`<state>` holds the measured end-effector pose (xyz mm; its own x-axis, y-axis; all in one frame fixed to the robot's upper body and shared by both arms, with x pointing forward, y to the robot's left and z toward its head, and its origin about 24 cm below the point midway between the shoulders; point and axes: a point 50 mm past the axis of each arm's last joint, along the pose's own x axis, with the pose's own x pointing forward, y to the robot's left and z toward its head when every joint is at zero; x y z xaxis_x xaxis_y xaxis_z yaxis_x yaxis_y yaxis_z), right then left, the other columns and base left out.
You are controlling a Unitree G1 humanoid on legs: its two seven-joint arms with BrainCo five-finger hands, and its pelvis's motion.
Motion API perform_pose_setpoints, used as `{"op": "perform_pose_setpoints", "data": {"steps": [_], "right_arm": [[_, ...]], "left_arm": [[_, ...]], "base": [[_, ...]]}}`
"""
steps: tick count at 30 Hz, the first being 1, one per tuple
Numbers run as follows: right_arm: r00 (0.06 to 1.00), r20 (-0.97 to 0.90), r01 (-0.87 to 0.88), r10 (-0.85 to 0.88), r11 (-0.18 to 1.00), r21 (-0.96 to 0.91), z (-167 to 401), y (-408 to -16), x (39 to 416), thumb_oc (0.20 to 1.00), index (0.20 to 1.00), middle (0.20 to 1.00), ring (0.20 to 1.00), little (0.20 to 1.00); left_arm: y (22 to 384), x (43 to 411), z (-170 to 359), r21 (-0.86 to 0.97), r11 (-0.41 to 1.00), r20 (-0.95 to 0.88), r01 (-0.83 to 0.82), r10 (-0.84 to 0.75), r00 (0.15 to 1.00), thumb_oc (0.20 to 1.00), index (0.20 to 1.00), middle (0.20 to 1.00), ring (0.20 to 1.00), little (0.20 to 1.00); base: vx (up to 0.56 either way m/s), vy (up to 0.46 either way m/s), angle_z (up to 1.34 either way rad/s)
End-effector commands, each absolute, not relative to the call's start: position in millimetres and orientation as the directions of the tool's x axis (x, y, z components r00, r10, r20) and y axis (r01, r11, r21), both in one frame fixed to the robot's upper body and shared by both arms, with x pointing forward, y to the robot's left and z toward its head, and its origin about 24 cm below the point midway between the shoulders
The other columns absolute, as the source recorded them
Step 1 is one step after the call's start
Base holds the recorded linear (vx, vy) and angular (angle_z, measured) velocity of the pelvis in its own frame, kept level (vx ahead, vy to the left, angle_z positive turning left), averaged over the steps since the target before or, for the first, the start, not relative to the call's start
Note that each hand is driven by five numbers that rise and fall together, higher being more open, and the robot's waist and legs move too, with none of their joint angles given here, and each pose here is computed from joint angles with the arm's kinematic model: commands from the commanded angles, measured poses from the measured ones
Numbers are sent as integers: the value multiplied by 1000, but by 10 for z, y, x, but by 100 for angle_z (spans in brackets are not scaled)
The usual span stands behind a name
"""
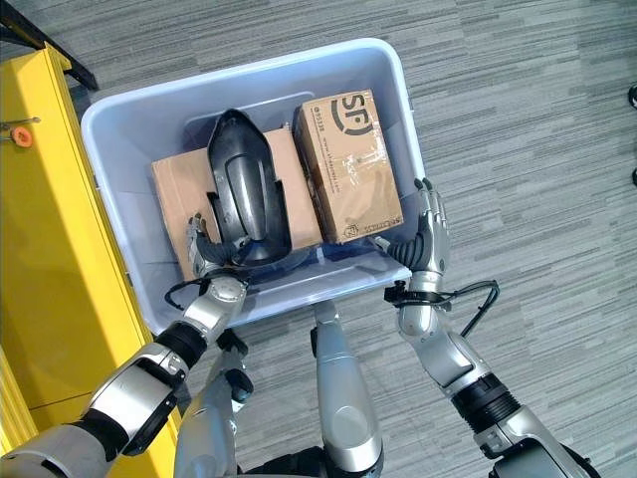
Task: Move parts from the plastic box to the shelf.
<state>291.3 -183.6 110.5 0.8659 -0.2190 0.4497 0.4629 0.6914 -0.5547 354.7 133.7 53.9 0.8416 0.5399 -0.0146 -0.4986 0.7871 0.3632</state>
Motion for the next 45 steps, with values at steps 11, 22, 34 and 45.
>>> {"op": "perform_pose_setpoints", "data": {"steps": [11,22,34,45], "right_arm": [[846,496,465,-193,722,-512,1242,-1859,2882,1000,1000,1000,1000,1000],[849,496,459,-182,719,-522,1280,-1866,2891,1000,1000,1000,1000,1000],[844,505,465,-184,719,-516,1296,-1866,2872,1000,1000,1000,1000,1000],[834,513,481,-203,722,-497,1302,-1879,2857,1000,1000,1000,1000,1000]], "left_arm": [[750,3592,572,257,944,-105,-205,238,965,1000,1000,1000,1000,1000],[671,3593,569,244,965,-144,-97,135,980,1000,1000,1000,1000,1000],[571,3589,609,177,984,-149,-32,59,987,937,937,937,937,937],[611,3580,570,162,982,-185,-99,129,974,250,250,250,250,250]], "base": [[4,1,0],[0,0,0],[0,-2,-3],[0,-10,-1]]}}
